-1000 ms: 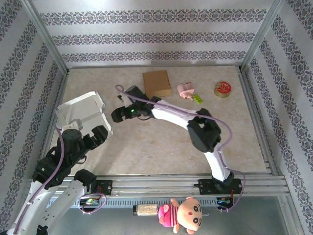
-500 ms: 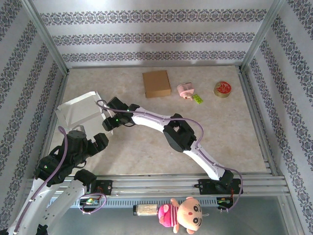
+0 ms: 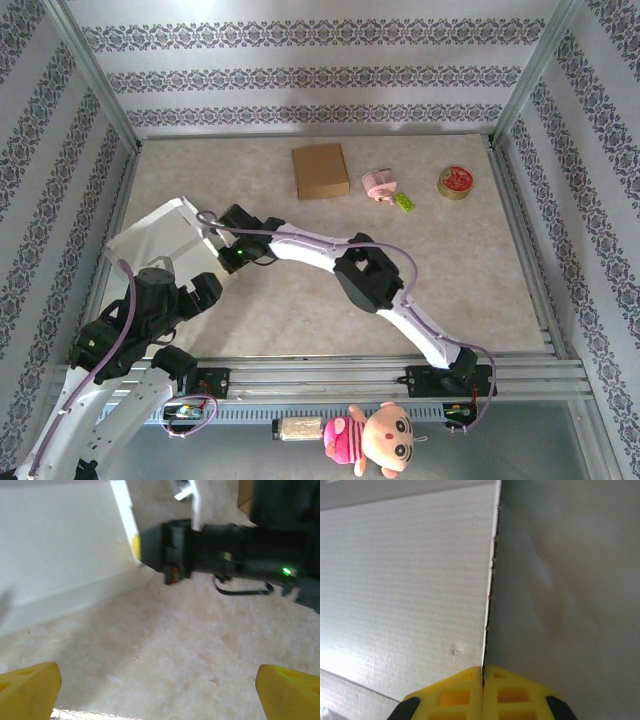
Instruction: Fold the paper box
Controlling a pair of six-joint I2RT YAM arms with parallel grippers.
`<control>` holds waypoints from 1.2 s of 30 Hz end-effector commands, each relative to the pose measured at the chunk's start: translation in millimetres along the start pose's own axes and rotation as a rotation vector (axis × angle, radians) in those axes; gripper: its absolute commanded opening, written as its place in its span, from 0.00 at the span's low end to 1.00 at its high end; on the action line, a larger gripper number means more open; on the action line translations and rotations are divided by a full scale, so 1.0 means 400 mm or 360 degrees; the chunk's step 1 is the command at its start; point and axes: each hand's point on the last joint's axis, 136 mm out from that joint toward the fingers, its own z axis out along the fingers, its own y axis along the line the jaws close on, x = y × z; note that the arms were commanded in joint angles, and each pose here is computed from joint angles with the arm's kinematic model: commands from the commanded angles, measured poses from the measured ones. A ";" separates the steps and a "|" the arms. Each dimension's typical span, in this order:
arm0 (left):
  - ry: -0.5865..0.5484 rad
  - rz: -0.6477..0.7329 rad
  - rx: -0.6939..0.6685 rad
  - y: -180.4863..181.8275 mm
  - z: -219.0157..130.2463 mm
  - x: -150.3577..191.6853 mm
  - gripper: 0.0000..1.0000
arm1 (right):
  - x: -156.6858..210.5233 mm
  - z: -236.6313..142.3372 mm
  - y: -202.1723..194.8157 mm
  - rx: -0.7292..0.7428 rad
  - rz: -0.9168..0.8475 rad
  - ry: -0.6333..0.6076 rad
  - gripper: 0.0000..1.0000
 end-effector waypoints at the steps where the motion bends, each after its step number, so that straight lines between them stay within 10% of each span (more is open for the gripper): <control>1: 0.0002 0.0013 -0.0012 -0.016 0.009 -0.013 1.00 | -0.015 -0.165 -0.050 0.0006 0.0023 -0.0125 0.05; 17: 0.0147 0.0211 -0.0171 -0.098 0.241 -0.064 1.00 | 0.572 -0.490 -0.338 0.0509 0.0658 -0.0074 0.20; 25: 0.0277 0.0275 -0.0205 -0.120 0.406 -0.078 0.88 | 0.409 -0.643 -0.435 0.0604 0.0687 -0.0432 0.67; 36: 0.0462 0.0255 -0.0235 -0.092 0.593 -0.088 0.55 | 0.173 -0.556 -0.565 0.0517 0.0659 -0.0322 0.63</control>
